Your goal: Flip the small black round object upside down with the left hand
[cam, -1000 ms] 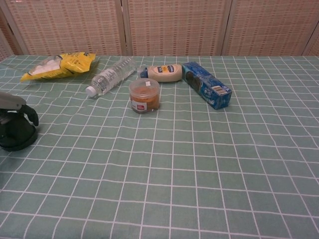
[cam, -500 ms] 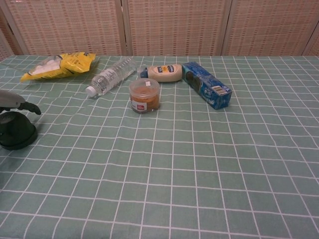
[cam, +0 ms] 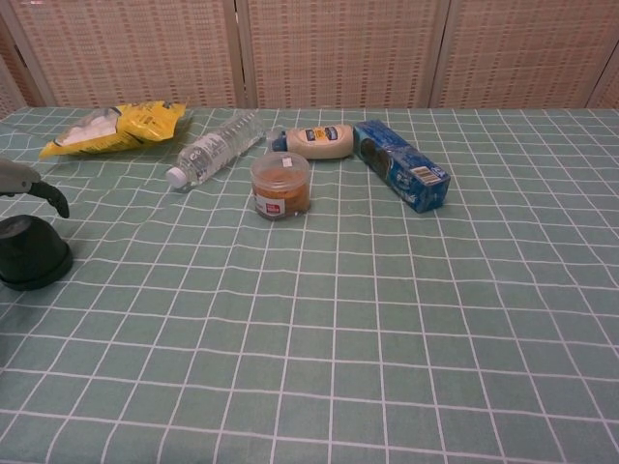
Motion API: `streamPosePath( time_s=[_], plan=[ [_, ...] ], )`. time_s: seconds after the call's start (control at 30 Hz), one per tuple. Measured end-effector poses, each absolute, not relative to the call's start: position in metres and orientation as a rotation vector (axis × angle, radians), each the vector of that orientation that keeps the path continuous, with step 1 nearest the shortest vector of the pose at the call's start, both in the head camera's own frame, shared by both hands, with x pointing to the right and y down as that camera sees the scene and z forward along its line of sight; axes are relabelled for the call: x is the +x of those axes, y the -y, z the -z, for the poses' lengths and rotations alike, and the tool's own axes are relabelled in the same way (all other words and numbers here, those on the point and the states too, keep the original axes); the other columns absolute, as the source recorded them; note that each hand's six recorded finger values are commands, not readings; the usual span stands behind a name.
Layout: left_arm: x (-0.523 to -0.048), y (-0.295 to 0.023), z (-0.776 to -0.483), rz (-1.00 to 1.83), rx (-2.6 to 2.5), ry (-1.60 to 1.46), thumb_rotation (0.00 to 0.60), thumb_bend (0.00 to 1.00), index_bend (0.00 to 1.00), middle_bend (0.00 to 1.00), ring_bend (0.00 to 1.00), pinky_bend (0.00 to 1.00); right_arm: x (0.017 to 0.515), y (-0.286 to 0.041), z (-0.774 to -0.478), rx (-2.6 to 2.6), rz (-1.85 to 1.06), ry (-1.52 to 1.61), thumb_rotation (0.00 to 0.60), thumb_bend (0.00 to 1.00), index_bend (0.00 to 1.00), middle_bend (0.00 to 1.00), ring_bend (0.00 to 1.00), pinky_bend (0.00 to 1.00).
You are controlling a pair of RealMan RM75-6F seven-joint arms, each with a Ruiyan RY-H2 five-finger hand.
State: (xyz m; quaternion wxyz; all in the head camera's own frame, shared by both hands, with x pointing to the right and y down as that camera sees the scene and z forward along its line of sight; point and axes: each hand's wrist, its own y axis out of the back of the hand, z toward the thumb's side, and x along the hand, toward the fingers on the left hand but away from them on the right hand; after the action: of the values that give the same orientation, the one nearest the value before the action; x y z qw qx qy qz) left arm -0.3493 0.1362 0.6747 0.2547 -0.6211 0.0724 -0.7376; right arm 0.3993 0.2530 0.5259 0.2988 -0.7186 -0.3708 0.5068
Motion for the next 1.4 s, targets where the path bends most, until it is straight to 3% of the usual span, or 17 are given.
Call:
streamPosePath(
  time_s=[0.07, 0.27, 0.47, 0.57, 0.97, 1.4],
  plan=[
    [-0.350, -0.135, -0.674, 2.000, -1.663, -0.200, 0.600, 0.36, 0.35, 0.33, 0.23, 0.27, 0.400, -0.253, -0.525, -1.908, -1.344, 0.992, 0.600, 0.19, 0.00, 0.00, 0.00, 0.00],
    [-0.354, -0.136, -0.675, 2.013, -1.617, -0.190, 0.600, 0.36, 0.39, 0.37, 0.28, 0.36, 0.401, -0.252, -0.521, -1.896, -1.333, 1.023, 0.600, 0.19, 0.00, 0.00, 0.00, 0.00],
    [-0.354, -0.136, -0.674, 2.003, -1.623, -0.201, 0.600, 0.36, 0.41, 0.42, 0.38, 0.64, 0.401, -0.253, -0.522, -1.894, -1.339, 1.016, 0.600, 0.19, 0.00, 0.00, 0.00, 0.00],
    [-0.352, -0.136, -0.672, 1.988, -1.626, -0.206, 0.600, 0.36, 0.44, 0.44, 0.41, 0.70, 0.400, -0.253, -0.523, -1.896, -1.341, 1.012, 0.600, 0.19, 0.00, 0.00, 0.00, 0.00],
    [-0.345, -0.128, -0.652, 1.903, -1.633, -0.275, 0.600, 0.36, 0.46, 0.49, 0.46, 0.75, 0.401, -0.254, -0.524, -1.871, -1.355, 0.987, 0.600, 0.19, 0.00, 0.00, 0.00, 0.00],
    [-0.386, -0.110, -0.653, 1.973, -1.499, -0.373, 0.600, 0.37, 0.45, 0.48, 0.47, 0.74, 0.402, -0.253, -0.522, -1.866, -1.349, 0.991, 0.600, 0.19, 0.00, 0.00, 0.00, 0.00]
  ],
)
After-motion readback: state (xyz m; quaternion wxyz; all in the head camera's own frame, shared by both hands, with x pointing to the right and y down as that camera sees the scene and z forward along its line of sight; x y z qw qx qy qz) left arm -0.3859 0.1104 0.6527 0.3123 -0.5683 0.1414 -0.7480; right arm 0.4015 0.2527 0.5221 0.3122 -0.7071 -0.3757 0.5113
